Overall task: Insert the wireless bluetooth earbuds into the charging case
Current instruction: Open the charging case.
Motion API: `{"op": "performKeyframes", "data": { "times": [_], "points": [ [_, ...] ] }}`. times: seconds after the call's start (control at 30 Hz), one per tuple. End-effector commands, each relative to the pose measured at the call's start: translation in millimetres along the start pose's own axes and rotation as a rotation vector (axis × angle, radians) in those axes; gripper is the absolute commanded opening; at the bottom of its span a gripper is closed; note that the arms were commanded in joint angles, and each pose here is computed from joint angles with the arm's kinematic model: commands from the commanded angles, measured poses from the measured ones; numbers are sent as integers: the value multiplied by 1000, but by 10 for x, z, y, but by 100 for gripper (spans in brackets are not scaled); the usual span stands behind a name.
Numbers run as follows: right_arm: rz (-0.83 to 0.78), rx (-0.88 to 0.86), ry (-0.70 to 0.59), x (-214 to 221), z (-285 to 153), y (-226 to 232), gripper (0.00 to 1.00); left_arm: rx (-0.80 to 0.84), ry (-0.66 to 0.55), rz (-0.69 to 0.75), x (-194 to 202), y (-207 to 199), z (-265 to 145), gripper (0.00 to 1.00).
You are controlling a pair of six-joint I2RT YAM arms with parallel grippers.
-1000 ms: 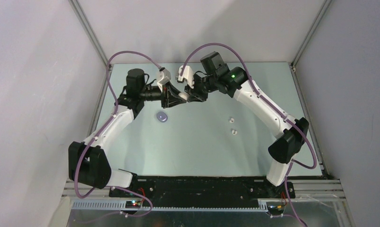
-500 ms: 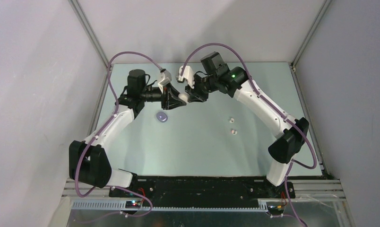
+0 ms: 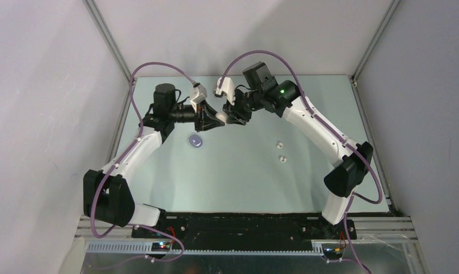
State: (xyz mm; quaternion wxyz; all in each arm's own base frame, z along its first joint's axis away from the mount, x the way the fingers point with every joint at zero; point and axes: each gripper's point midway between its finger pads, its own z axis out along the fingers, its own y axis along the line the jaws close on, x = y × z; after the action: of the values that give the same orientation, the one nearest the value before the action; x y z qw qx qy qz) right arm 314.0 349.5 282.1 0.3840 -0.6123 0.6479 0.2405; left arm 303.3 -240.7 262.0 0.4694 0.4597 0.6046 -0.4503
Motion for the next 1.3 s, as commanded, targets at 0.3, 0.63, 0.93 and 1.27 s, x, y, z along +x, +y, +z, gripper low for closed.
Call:
{"op": "performKeyframes", "data": {
  "times": [0.3,0.63,0.93,1.27],
  "points": [
    [236,92,-139,-136,-184,-572,46,38,-22,119,-114,-5,3,0],
    [286,16,-205,-263,-241,-517,46,44,-17,120,-102,18,20,0],
    [312,0,-225,-268,-302,-550,46,28,-18,92,-103,57,20,0],
    [340,50,-176,119,-795,-438,51,-51,-77,-12,-228,139,-60,0]
  ]
}}
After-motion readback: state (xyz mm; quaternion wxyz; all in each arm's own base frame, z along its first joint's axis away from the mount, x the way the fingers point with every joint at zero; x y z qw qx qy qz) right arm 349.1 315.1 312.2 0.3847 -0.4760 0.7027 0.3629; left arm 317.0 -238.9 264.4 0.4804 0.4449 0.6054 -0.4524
